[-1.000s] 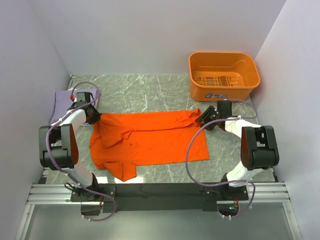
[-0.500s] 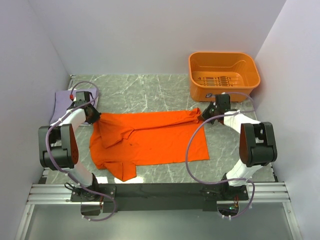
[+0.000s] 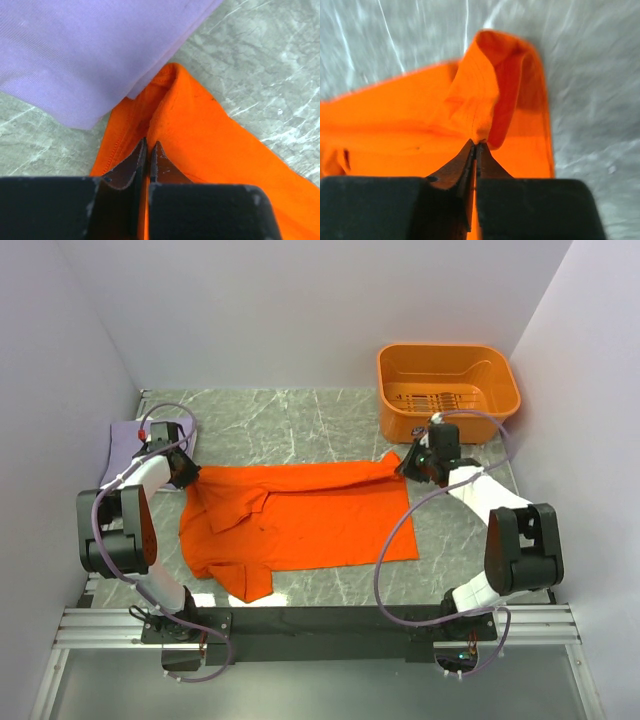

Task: Fold and stack the t-shirts
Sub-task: Fold the tshirt

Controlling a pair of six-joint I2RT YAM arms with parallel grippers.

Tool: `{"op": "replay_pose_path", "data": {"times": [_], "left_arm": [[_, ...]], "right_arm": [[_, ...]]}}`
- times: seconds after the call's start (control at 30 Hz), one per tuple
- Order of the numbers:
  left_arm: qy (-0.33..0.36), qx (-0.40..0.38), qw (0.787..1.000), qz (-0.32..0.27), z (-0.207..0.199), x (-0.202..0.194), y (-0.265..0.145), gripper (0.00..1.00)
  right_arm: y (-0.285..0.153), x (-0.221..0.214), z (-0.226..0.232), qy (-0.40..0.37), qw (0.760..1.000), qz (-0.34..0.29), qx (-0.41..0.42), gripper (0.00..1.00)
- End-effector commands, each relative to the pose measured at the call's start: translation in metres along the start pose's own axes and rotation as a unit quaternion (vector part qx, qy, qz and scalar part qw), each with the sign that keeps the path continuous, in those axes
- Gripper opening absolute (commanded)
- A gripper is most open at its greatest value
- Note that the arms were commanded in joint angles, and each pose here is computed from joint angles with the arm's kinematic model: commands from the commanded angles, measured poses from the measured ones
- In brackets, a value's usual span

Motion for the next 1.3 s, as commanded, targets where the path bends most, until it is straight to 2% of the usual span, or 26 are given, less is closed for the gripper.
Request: {"op": "replay_pose_path", "data": {"times": [0.0,0.03,0.07,0.17,0.2,0.47,0.9,1.27], "left_arm": [[-0.006,0.01,1.0,-0.013,0.002,0.014,-0.002,0.01],[-0.006,0.009,1.0,-0.013,0.002,0.014,-0.001,0.01],[-0.006,0.008,1.0,-0.014,0.001,0.014,-0.002,0.01],[-0.006,0.005,1.0,-0.015,0.001,0.013,-0.002,0.01],[-0.005,0.003,1.0,-0.017,0.0,0.014,-0.003,0.01],[-0.002,0.0,1.0,-0.019,0.0,0.015,-0.005,0.01],[-0.001,-0.002,1.0,-0.018,-0.001,0.014,-0.004,0.01],[0.001,0.002,1.0,-0.014,0.001,0.012,-0.001,0.01]], "right_arm": [[0.001,-0.043,-0.01,-0.025,0.998,0.06,-0.017,0.14],[0.003,-0.049,-0.015,-0.018,0.997,0.069,-0.024,0.2],[0.003,-0.053,-0.024,-0.002,0.997,0.07,-0.036,0.33],[0.001,-0.034,-0.022,0.01,0.999,0.043,-0.023,0.46],[0.001,-0.028,-0.019,0.009,0.999,0.035,-0.017,0.48],[0.018,0.018,-0.003,0.049,0.998,-0.02,0.019,0.51],[0.053,0.024,0.0,0.06,0.997,-0.001,0.055,0.54],[0.072,0.021,-0.011,0.074,0.997,0.008,0.036,0.54]]}}
Point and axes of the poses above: each gripper's point midway between its finger pads, its own y axis out along the fingers, its own z axis along the line the jaws close on, x = y × z, the point moved 2 cm from there along -y, back along the fingers, and after that the axes turned 15 degrees about y, right-handed, at the moved point
